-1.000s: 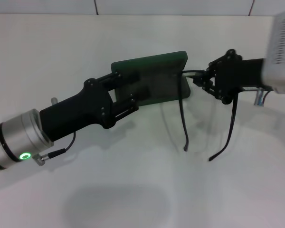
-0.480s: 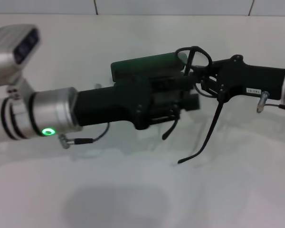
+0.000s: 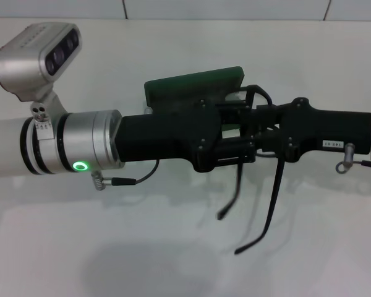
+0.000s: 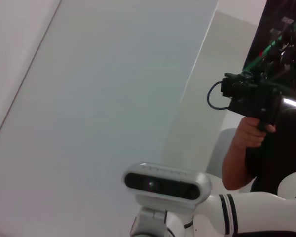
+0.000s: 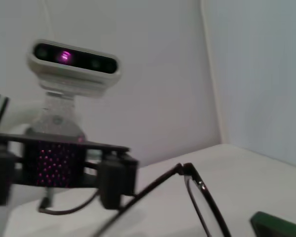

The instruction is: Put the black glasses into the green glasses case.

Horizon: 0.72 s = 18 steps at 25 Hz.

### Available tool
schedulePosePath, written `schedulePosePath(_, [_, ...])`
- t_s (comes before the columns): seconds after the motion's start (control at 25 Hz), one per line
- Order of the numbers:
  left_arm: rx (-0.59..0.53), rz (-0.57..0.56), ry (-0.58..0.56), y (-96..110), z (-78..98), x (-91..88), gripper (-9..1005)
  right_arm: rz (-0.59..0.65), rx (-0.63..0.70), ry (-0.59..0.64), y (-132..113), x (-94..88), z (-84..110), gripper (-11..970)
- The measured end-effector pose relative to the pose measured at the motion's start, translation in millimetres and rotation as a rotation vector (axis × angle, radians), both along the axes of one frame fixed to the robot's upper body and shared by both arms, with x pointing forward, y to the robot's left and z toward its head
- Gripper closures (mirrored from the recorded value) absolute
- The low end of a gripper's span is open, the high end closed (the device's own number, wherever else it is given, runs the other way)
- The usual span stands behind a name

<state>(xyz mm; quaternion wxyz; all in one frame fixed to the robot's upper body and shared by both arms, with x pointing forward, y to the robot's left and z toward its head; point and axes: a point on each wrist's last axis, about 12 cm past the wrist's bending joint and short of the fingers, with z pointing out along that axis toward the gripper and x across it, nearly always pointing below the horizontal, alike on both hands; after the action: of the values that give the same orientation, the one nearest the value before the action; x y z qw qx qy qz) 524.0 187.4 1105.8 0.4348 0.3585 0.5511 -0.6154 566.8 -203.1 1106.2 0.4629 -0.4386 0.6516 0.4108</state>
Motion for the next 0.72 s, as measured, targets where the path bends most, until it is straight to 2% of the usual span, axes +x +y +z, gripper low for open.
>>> schedulePosePath(0.32, [0.040,0.025,0.013,-1.2,-6.1,1.5,484,0.080,0.011,0.053,6.8,-5.4,-2.2,842])
schedulePosePath(0.72, [0.049,0.034,0.011,0.4,-8.0,1.0,485,0.096,0.011,0.097,9.0,-4.7,-1.8,842])
